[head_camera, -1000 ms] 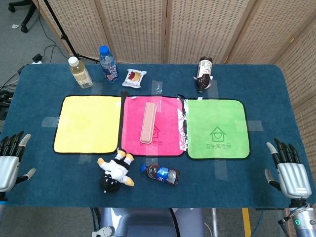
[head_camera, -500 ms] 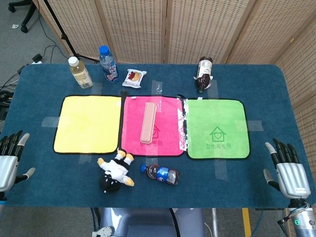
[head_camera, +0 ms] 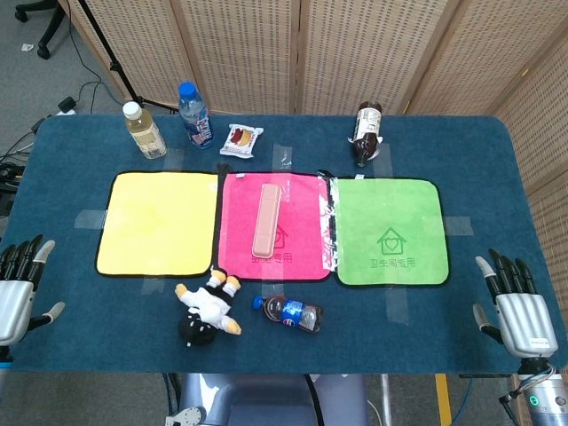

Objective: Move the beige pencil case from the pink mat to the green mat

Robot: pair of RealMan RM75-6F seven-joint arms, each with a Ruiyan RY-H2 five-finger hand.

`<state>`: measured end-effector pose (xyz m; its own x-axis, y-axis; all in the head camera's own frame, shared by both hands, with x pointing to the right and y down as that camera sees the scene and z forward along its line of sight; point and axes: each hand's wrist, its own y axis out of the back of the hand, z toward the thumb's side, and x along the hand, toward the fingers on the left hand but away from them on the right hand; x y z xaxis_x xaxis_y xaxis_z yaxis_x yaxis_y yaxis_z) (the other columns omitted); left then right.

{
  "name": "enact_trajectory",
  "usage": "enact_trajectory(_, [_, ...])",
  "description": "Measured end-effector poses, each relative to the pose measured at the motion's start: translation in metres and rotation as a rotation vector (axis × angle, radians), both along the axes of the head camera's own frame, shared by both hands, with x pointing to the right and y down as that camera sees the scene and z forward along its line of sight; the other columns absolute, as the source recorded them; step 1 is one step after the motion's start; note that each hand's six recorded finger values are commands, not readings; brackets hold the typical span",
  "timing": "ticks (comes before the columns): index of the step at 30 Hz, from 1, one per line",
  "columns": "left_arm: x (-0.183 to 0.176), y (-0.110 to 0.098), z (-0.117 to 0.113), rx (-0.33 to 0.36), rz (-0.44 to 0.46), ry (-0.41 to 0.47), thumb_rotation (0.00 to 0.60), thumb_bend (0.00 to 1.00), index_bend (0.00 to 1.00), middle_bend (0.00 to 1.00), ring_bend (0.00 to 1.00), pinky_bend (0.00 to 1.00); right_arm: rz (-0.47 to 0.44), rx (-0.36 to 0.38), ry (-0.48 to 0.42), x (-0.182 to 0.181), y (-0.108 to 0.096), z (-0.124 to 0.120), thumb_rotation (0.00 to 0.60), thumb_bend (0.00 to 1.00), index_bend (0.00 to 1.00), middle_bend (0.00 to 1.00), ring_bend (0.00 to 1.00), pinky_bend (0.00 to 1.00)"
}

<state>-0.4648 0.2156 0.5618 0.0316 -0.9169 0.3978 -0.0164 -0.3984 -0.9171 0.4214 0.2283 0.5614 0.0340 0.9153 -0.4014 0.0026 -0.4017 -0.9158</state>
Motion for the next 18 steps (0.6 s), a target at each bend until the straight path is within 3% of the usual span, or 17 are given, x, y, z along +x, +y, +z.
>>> enact_trajectory(8, [0.002,0.001,0.002,-0.016,0.006,0.008,0.600,0.16,0.00,0.00,0.00,0.00,-0.052,0.083,-0.012,-0.009,-0.020,-0.002,0.600,0.47,0.17,0.06,0.00,0.00])
enact_trajectory(18, [0.005,0.000,0.006,-0.025,0.010,0.017,0.600,0.16,0.00,0.00,0.00,0.00,-0.249,0.125,0.073,-0.044,-0.074,0.013,0.600,0.49,0.18,0.08,0.00,0.00])
